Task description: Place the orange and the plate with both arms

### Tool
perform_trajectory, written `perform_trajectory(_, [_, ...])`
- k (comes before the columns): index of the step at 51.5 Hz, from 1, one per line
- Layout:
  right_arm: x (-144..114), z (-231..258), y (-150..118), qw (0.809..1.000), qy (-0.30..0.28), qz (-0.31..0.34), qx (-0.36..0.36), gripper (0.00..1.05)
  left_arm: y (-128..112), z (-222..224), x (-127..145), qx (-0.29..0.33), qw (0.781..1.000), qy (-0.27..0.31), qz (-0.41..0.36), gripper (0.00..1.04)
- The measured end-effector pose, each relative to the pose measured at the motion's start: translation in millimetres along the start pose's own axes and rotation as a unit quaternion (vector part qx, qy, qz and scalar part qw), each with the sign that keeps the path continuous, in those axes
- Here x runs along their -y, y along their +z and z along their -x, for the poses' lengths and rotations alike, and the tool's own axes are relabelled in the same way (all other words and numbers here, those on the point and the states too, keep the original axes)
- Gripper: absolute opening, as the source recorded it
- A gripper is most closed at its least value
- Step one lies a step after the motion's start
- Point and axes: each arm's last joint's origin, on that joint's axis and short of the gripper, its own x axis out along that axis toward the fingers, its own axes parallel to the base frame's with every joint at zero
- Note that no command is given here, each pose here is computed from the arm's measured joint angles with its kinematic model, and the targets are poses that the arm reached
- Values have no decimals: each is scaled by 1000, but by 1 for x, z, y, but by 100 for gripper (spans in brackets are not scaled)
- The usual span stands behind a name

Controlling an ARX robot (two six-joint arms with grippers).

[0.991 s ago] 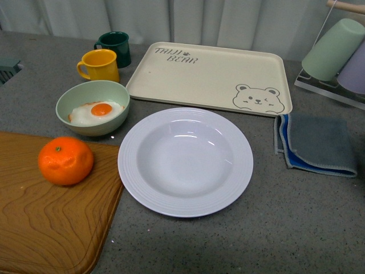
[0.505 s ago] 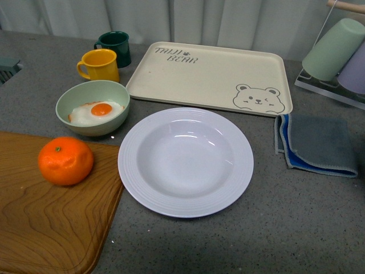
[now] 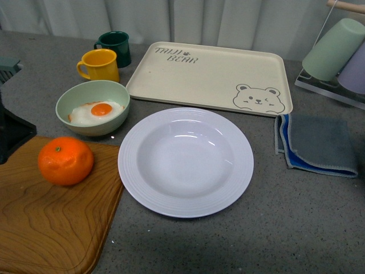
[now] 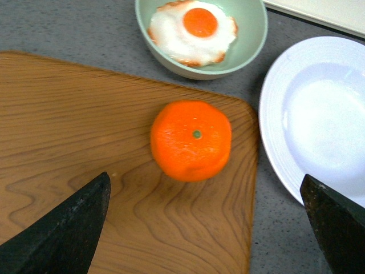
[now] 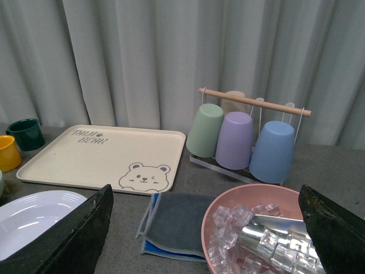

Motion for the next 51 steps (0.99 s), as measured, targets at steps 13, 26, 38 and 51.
perform_trajectory(13, [0,0,0,1000,0,0,0,95,-2,-32,15,-39,999,3,-23,98])
perform_trajectory(26, [0,0,0,1000,0,0,0,95,3,-64,16,-71,997,29,-13,98])
perform_trajectory(38, [0,0,0,1000,0,0,0,95,4,-80,18,-97,995,31,-6,98])
perform_trajectory(51, [0,0,0,1000,0,0,0,95,6,-92,18,-114,993,30,-1,98])
